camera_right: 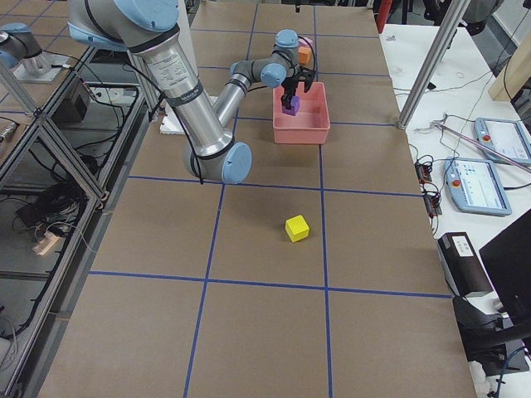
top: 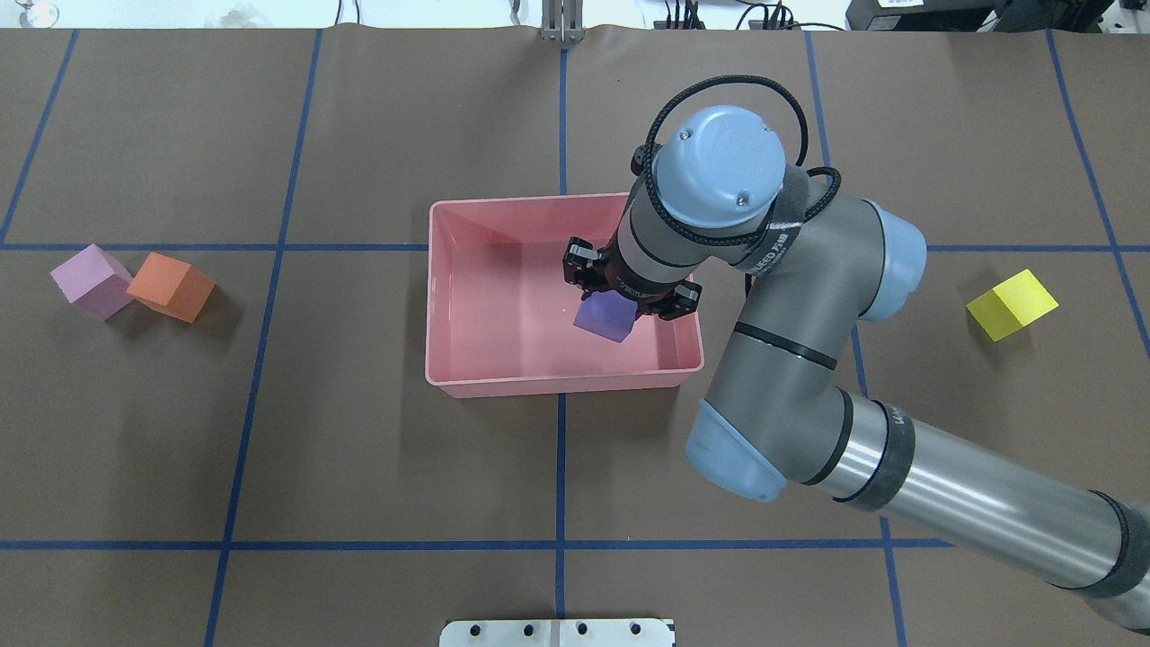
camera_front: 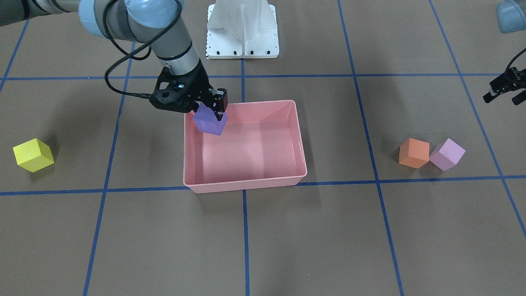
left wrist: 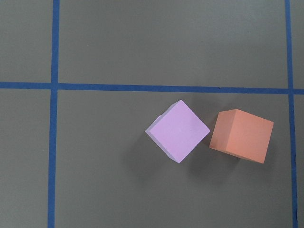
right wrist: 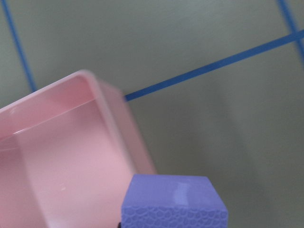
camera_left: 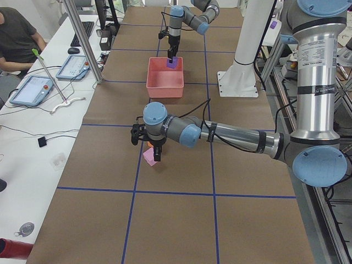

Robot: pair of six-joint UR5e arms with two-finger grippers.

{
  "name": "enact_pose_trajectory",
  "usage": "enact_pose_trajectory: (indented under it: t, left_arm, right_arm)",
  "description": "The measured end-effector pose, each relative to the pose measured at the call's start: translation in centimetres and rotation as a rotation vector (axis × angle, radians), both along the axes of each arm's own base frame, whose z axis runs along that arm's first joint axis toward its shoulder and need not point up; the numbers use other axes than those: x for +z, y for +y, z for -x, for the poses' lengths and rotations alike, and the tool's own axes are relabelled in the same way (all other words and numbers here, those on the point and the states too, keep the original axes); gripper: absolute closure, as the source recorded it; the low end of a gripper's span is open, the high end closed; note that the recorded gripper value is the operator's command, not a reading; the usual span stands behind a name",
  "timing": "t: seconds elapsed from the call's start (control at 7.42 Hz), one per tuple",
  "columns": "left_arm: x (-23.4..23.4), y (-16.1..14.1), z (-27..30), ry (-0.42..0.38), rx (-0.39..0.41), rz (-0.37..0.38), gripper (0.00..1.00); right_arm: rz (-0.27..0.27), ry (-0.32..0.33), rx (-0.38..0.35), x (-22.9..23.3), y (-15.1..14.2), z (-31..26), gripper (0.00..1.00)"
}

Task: Place blocks into pink bin with both arms
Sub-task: 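Carry the purple cube into the pink bin with the right gripper and release, then withdraw the right gripper while the left gripper grasps the lilac cube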

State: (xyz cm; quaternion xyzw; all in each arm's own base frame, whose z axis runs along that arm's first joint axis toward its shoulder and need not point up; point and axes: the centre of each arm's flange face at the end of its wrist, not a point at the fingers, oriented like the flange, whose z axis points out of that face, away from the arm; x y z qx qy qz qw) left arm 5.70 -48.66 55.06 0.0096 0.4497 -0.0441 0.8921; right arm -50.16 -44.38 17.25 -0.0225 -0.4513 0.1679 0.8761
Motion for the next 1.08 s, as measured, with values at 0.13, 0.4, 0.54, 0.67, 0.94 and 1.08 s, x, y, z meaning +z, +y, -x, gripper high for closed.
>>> enact_pose_trajectory:
  t: [0.13, 0.4, 0.54, 0.67, 0.94, 1.08]
  left_arm:
    - [0.2, -1.9, -2.0, -0.008, -0.029, 0.070, 0.00]
    - [1.7, -4.8, -5.8, -0.058, -0.072, 0.177, 0.00]
    - [2.3, -6.2, -7.9, -0.080, -0.095, 0.234, 0.00]
    - [2.7, -7.0, -10.0, -0.105, -0.117, 0.283, 0.00]
    - [3.3, -7.9, -12.8, -0.134, -0.154, 0.357, 0.00]
    - [3.8, -8.1, -13.2, -0.144, -0.168, 0.378, 0.00]
  right_arm:
    - [0.004, 0.008, -0.008, 0.5, 0.4, 0.8, 0.56]
    - [0.004, 0.022, -0.025, 1.2, 1.5, 2.1, 0.16]
    - [-0.001, 0.027, -0.029, 1.4, 1.7, 2.4, 0.00]
    - [-0.005, 0.029, -0.030, 1.4, 1.8, 2.5, 0.00]
    - [-0.016, 0.033, -0.020, 1.3, 1.7, 2.4, 0.00]
    - [-0.022, 0.033, -0.012, 1.2, 1.6, 2.2, 0.00]
